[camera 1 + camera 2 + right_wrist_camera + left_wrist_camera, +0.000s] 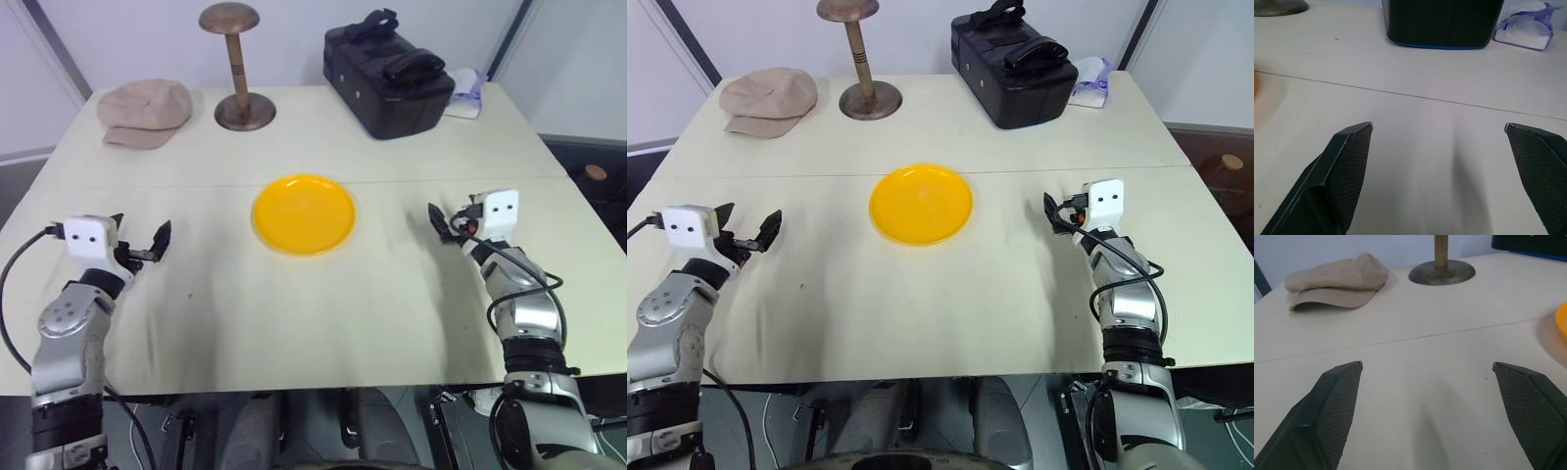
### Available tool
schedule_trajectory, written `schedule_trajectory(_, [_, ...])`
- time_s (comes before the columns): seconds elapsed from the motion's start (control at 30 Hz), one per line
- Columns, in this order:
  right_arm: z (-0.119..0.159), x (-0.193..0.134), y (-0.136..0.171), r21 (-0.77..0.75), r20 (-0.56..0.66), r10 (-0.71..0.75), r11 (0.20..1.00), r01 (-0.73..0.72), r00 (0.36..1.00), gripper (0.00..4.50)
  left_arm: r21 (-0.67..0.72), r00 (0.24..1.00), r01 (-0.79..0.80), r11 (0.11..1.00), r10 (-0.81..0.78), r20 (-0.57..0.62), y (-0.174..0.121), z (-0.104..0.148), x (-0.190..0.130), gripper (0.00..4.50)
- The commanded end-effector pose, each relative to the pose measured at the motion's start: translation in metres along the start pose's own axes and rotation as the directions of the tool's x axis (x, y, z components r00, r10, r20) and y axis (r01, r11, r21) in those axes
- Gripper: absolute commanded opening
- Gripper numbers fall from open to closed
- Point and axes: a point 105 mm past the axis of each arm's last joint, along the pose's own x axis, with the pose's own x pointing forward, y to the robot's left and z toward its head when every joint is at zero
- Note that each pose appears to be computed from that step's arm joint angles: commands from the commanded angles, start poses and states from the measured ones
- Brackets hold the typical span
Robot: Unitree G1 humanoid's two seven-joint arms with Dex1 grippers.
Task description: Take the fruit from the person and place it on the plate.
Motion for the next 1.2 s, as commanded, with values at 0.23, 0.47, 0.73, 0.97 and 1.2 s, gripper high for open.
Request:
schedule_trajectory(0.23, [0.0152, -0.0012, -0.0058, -0.014, 0.062, -0.015, 1.0, 0.015, 0.998, 4.42, 0.019, 0.999, -0.021, 1.0, 0.02, 0.047, 0.006, 0.0105, 0.0003, 4.5])
schedule_trajectory(0.47, [0.0156, 0.0002, -0.0055, -0.019, 0.062, -0.013, 1.0, 0.014, 0.998, 4.42, 0.028, 0.999, -0.015, 0.999, 0.014, 0.042, 0.0047, 0.0092, 0.0011, 4.5])
schedule_trajectory(0.73, [0.0154, 0.001, -0.0042, -0.023, 0.061, -0.009, 1.0, 0.01, 0.998, 4.42, 0.024, 0.999, -0.012, 1.0, 0.011, 0.041, 0.0039, 0.0088, 0.0003, 4.5])
schedule_trajectory(0.97, [0.0149, 0.0009, -0.0043, -0.024, 0.061, -0.011, 1.0, 0.012, 0.998, 4.42, 0.023, 0.999, -0.009, 1.0, 0.008, 0.04, 0.0041, 0.0089, -0.0004, 4.5])
schedule_trajectory(1.2, [0.0148, 0.0008, -0.0045, -0.025, 0.061, -0.011, 1.0, 0.013, 0.998, 4.42, 0.025, 0.999, -0.009, 1.0, 0.008, 0.043, 0.0051, 0.0093, -0.0009, 4.5])
